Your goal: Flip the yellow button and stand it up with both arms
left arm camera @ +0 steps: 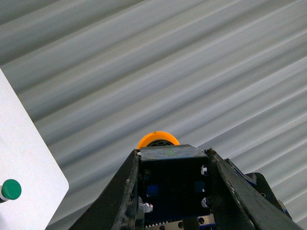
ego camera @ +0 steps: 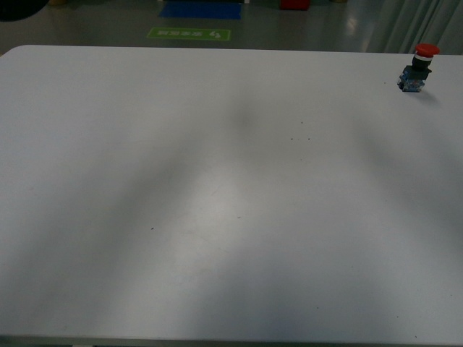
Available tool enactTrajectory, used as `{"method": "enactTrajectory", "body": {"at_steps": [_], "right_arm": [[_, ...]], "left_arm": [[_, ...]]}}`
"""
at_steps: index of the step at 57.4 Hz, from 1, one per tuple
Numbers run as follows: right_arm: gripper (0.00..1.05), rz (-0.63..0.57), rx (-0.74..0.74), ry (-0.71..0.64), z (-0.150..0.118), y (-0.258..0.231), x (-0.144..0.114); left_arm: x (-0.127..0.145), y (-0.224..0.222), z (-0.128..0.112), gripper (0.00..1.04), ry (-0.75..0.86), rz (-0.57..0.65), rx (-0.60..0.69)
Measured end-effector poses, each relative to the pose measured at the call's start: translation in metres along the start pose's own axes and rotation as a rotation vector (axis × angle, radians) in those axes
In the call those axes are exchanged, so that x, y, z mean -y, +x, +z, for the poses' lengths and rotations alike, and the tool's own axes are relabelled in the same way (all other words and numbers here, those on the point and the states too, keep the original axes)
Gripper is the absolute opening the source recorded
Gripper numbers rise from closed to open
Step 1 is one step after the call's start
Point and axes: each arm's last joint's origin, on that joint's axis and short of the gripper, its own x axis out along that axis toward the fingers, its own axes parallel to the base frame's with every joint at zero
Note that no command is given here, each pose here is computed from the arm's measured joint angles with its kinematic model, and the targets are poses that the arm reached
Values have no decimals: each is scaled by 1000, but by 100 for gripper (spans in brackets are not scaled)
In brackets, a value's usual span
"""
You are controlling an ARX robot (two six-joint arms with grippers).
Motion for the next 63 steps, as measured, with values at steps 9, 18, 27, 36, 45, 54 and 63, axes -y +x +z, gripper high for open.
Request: {"method": "enactTrajectory", "body": {"at_steps": [9, 18, 27, 36, 45, 54, 63], "right_arm": [[97, 10, -4, 3, -4, 5, -3], [97, 12, -7, 1, -4, 15, -5], [97, 20, -4, -2, -1, 24, -9], [81, 22, 1, -5, 5, 31, -9], [45, 9, -7, -3, 9, 34, -4], [41, 16, -5, -5, 11, 35, -4], [41, 18, -6, -6, 12, 36, -5]], "left_arm": [[0, 0, 0, 34, 0, 0, 0], [0, 0, 0, 34, 0, 0, 0], [0, 0, 0, 34, 0, 0, 0], [0, 0, 0, 34, 0, 0, 1], [3, 0, 1, 34, 5, -5, 7], [4, 0, 1, 34, -3, -6, 12], [4, 0, 1, 34, -9, -6, 14]]}}
